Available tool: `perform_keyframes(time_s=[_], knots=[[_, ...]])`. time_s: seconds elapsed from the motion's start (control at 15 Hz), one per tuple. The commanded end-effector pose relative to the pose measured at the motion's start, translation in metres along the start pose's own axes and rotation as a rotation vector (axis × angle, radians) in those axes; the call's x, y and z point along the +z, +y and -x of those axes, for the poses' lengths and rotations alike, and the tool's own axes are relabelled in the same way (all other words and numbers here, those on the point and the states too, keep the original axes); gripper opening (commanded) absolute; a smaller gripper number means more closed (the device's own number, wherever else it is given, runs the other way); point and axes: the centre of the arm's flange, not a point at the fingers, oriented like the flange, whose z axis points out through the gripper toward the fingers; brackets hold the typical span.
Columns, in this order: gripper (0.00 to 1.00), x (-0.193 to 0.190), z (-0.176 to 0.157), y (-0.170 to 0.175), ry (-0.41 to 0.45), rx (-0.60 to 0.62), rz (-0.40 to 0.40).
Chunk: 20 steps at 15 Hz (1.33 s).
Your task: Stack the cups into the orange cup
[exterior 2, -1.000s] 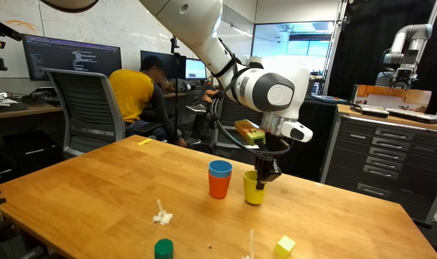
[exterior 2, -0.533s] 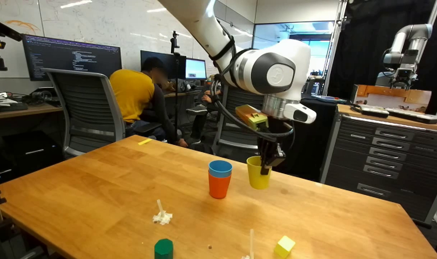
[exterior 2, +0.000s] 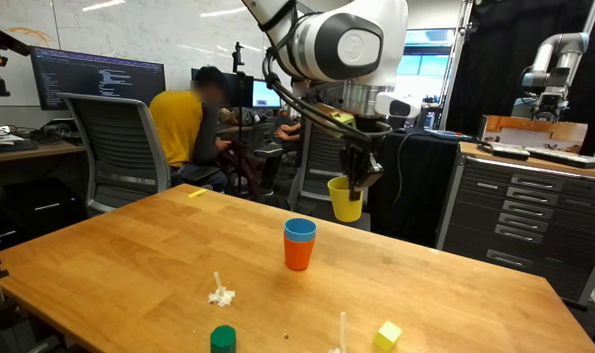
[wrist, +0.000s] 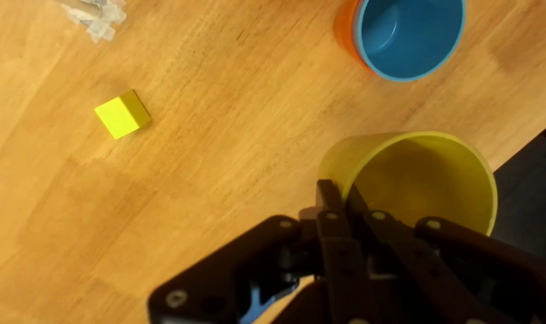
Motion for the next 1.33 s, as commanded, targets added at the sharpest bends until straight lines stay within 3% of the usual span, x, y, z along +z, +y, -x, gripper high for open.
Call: perform_keyframes(time_s=[0.0,0.4,0.93,1.27], knots=[[0.02,-0.039,0.075,0.001,0.042,-0.106,-0.029],[0.02,-0.054,0.107,0.000,-0.001,-0.171,-0.085],[0.02,-0.039,0.073,0.009,-0.150,-0.127,-0.072],[0.02,-0.034,0.051,-0.010,-0.156,-0.125,-0.049]])
